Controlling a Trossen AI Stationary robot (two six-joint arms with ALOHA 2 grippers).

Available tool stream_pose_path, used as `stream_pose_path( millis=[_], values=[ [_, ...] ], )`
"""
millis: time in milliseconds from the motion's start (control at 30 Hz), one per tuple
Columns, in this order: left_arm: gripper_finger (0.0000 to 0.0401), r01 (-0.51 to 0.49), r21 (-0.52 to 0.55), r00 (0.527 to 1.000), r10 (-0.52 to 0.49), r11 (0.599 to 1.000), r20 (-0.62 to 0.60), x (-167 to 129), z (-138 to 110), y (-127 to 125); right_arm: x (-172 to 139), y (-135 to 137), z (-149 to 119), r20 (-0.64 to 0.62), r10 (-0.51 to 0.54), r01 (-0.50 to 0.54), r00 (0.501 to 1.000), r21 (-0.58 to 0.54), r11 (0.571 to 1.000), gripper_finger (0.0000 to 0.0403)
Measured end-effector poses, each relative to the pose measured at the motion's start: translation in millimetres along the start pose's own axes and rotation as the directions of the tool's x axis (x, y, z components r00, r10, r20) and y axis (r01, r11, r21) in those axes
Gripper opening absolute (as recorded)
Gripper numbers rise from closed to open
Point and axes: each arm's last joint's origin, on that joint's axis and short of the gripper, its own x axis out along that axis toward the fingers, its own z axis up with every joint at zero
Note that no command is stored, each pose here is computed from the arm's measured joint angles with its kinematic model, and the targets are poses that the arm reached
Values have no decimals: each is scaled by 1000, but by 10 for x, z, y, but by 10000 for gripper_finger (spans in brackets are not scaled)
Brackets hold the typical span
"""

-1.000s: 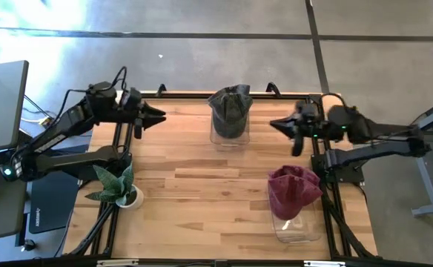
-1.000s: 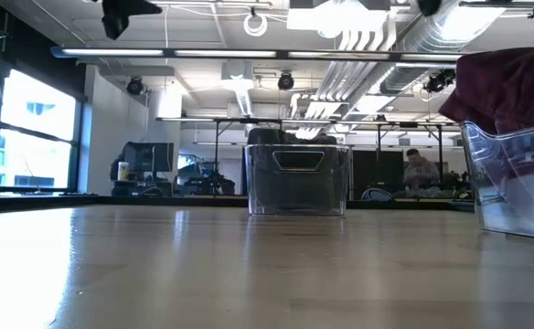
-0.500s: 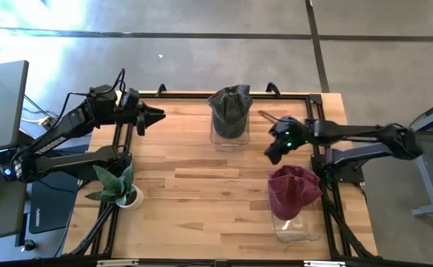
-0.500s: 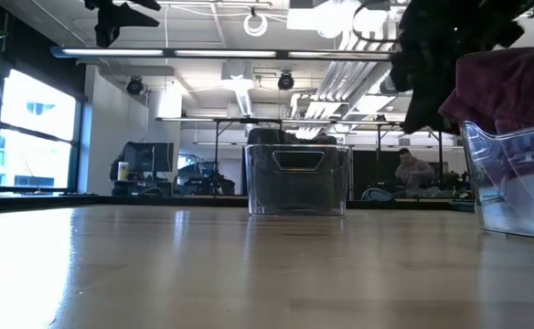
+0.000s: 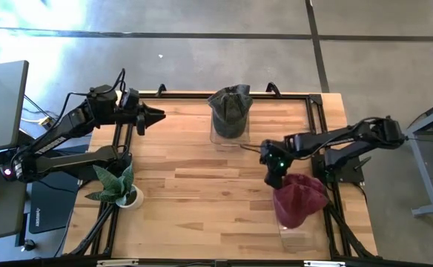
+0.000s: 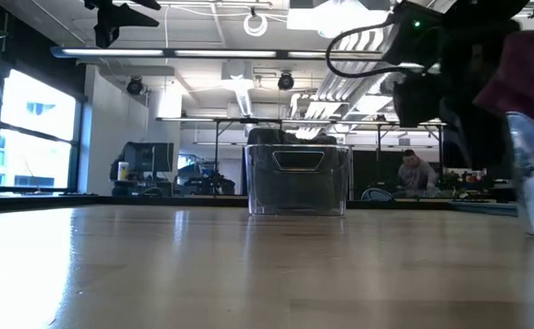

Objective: Pick & Place hat
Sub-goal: Adjust the bottom transparent bin

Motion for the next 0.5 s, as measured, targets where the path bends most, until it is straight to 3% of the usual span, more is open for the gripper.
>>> stream_pose_path(
  millis=[167,333,500],
  values=[
    [127,0,0,1000,0,1000,0,0,0,0,-5,33,-171,-80,-69,69,994,-1,998,0],
    [127,2,3,1000,-2,1000,-1,-1,0,-1,-57,74,-244,-66,-97,97,993,-1,995,0],
    [127,7,3,1000,-7,1000,-4,-1,0,-2,-301,182,-307,86,-61,67,994,-71,995,0]
  ],
)
